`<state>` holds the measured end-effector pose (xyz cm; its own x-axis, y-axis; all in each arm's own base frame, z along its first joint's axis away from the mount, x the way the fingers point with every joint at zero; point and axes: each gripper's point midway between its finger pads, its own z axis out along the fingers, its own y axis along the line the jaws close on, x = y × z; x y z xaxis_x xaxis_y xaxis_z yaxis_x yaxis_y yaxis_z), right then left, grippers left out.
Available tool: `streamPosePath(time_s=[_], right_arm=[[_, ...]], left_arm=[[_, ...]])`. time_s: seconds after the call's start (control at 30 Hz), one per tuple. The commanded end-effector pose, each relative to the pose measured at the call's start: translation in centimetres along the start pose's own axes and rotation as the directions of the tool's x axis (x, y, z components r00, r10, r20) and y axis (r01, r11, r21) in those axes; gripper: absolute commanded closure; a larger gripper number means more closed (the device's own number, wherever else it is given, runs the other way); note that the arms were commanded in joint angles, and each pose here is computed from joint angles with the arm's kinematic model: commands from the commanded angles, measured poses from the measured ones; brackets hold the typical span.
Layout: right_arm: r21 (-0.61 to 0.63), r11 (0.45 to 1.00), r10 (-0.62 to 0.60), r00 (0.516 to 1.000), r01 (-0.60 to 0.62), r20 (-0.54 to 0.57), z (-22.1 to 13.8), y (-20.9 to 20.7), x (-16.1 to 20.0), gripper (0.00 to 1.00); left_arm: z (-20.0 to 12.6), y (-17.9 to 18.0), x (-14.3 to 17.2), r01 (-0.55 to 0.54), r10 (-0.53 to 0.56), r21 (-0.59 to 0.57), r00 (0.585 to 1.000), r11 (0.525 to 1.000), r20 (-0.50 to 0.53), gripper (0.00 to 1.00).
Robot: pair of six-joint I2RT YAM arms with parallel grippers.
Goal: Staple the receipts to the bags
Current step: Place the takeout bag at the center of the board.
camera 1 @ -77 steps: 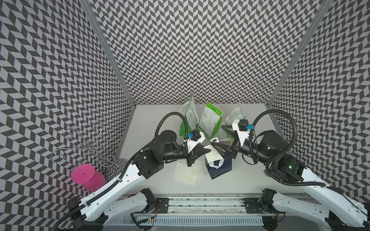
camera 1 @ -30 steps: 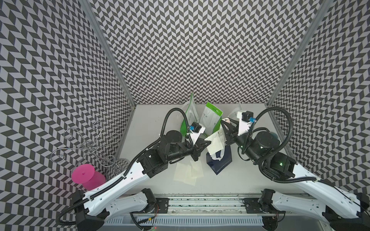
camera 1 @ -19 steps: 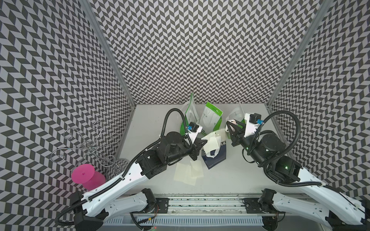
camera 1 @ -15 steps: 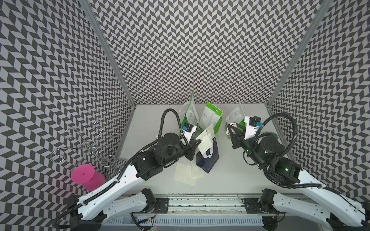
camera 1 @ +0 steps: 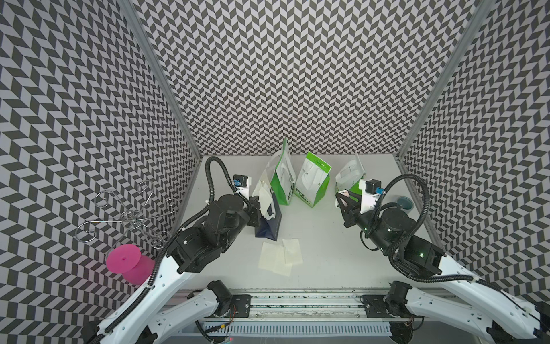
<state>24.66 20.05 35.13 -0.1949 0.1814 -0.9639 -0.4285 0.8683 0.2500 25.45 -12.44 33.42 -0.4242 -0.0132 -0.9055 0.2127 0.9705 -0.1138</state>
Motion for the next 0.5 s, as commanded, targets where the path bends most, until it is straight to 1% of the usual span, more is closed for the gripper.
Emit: streamPosePath(time_s=[0.0,0.1,0.2,0.37,0.47], right_arm=[[-0.029,0.999,0.043,0.996,-0.041,0.072,-0.4,0.3,-1.8,1.0],[-0.031,0.999,0.042,0.996,-0.04,0.073,-0.4,0.3,-1.7,1.0],[-0.032,0.999,0.04,0.997,-0.038,0.069,-0.3,0.2,-1.4,1.0],[-0.035,0.999,0.038,0.998,-0.036,0.057,-0.1,0.2,-0.8,1.0],[-0.036,0.999,0.041,0.998,-0.039,0.054,-0.1,0.2,-0.7,1.0]], left_arm=[[1.0,4.0,-1.2,-0.005,0.009,-0.144,0.999,0.99,0.033,1.0],[2.5,6.8,-2.1,0.017,-0.004,-0.221,0.998,0.975,0.061,1.0],[4.4,9.2,-3.4,0.052,-0.022,-0.267,0.993,0.962,0.115,1.0],[7.6,12.4,-6.5,0.113,-0.042,-0.285,0.969,0.952,0.245,1.0],[10.1,14.7,-7.7,0.134,-0.046,-0.311,0.96,0.941,0.275,1.0]])
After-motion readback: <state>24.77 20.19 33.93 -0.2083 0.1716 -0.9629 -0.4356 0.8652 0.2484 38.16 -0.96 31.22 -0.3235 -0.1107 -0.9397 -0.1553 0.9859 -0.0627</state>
